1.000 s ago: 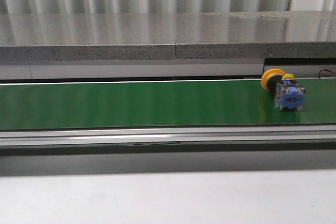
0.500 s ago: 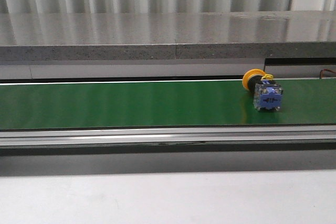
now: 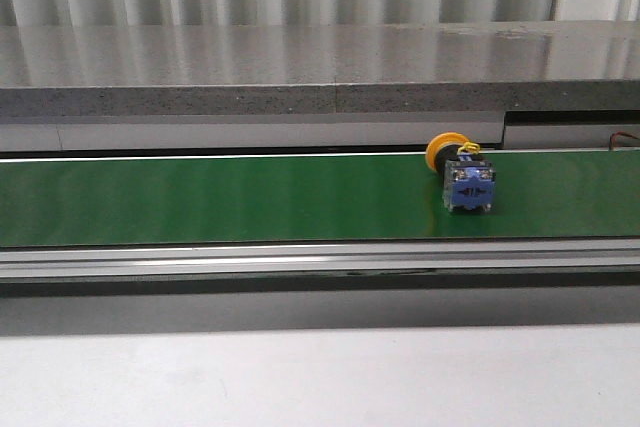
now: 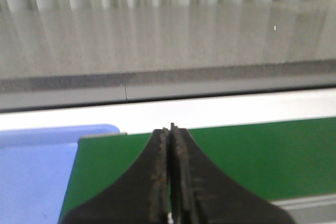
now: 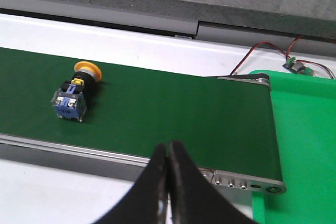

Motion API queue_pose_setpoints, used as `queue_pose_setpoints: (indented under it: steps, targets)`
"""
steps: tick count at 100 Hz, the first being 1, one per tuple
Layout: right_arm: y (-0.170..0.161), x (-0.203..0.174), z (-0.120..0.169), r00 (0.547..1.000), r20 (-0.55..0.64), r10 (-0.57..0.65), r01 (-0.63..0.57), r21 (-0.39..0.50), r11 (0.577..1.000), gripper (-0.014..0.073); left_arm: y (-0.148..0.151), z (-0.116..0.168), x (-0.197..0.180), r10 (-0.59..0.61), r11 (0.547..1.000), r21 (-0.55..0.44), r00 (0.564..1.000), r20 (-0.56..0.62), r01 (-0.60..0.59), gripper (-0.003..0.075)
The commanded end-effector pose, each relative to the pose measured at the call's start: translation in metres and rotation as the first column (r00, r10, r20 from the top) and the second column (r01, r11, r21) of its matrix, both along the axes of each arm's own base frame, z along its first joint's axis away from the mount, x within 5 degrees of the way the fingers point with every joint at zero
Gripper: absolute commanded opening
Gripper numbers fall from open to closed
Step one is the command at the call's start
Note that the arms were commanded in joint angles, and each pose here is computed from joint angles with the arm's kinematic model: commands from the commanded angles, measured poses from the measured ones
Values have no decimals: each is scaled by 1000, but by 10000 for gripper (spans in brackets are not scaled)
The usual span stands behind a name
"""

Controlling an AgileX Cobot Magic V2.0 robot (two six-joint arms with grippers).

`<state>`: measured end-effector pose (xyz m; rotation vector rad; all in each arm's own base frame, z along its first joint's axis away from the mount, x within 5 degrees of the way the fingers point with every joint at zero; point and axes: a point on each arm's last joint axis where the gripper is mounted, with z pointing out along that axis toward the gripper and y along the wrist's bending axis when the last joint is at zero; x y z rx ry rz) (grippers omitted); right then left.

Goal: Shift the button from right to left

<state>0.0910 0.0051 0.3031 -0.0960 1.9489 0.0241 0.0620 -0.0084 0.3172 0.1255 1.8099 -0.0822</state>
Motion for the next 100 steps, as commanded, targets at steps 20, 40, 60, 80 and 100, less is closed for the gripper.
queue_pose_setpoints:
  steps: [20, 40, 60, 80, 100]
  targets:
    - [-2, 1, 14, 996, 87, -16, 17, -14, 1000, -67, -11, 46, 42, -52, 998, -53, 969, -242, 40, -20]
    - [-2, 1, 14, 996, 87, -16, 17, -14, 1000, -67, -14, 30, 63, -52, 998, -39, 916, -397, 40, -20]
    - [-2, 1, 14, 996, 87, -16, 17, -14, 1000, -67, -18, 19, 79, -66, 997, -63, 877, -475, 41, -6]
    - [-2, 1, 14, 996, 87, -16, 17, -14, 1000, -67, -19, 16, 83, -66, 997, -64, 868, -493, 39, 366]
    - [-2, 1, 14, 996, 87, -16, 17, -14, 1000, -67, -19, 18, 86, -68, 996, -75, 881, -468, 37, 696]
